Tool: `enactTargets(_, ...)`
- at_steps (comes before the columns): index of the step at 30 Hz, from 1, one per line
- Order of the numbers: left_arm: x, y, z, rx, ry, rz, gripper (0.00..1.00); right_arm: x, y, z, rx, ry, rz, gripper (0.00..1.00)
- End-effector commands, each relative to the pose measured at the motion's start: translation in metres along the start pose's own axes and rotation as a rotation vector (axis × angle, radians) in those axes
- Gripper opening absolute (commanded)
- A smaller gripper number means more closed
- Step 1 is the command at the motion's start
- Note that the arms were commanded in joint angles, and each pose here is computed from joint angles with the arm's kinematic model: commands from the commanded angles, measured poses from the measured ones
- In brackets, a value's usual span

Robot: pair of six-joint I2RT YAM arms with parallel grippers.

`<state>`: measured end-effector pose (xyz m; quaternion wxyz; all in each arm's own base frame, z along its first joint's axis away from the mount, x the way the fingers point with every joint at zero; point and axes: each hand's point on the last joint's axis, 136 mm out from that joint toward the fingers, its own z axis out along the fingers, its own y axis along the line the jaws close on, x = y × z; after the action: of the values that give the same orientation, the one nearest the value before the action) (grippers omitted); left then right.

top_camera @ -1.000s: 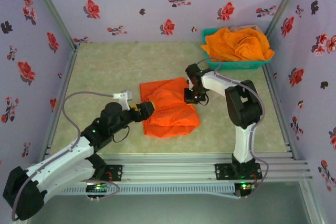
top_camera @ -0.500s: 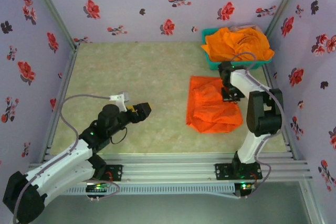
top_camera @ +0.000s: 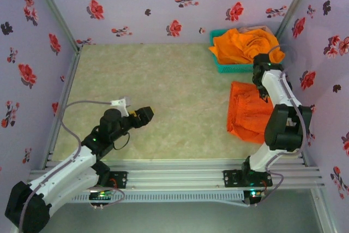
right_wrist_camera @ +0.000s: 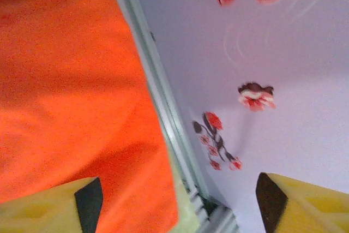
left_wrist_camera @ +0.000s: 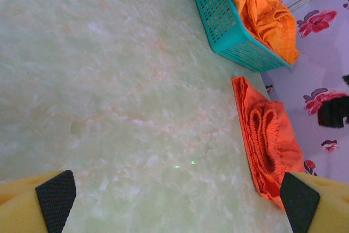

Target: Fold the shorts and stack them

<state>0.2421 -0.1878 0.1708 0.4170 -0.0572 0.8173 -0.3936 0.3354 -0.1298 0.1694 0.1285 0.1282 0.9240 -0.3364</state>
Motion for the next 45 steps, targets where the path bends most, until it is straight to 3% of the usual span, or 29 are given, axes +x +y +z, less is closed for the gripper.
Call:
enactTargets(1,-0.004,-0.003,-0.001,0.029,-0.021,-0.002,0.99,-0.034,0.025,-0.058,-0.265,-0.153,0.136,0.9)
enactTargets(4,-0.003,-0.002,-0.001,0.028,-0.019,-0.008,0.99,-0.07,0.045,-0.094,-0.403,-0.259,0.205,0.93)
enactTargets(8,-0.002,-0.002,-0.002,0.029,-0.015,-0.012,1.0,-0.125,0.054,-0.106,-0.435,-0.323,0.296,0.93)
enactTargets(18,0.002,0.006,-0.001,0.005,-0.01,-0.022,0.99,-0.231,0.11,-0.069,-0.426,-0.33,0.309,0.91)
enactTargets(24,0.006,0.017,0.002,-0.03,0.003,-0.023,0.99,-0.253,0.133,-0.017,-0.385,-0.32,0.394,0.83)
enactTargets(27,0.006,0.02,0.004,-0.043,0.008,-0.023,0.99,-0.261,0.138,0.002,-0.403,-0.322,0.436,0.76)
enactTargets(31,0.008,0.025,0.007,-0.059,0.017,-0.023,1.0,-0.276,0.136,0.008,-0.422,-0.373,0.459,0.53)
enactTargets(37,0.011,0.028,0.015,-0.067,0.032,-0.03,0.99,-0.293,0.126,-0.013,-0.466,-0.445,0.463,0.01)
enactTargets(42,0.009,0.025,0.016,-0.055,0.027,-0.041,0.99,-0.301,0.108,-0.082,-0.56,-0.543,0.463,0.0)
enactTargets(45,0.009,0.024,0.014,-0.049,0.026,-0.044,0.99,-0.303,0.092,-0.144,-0.619,-0.643,0.462,0.0)
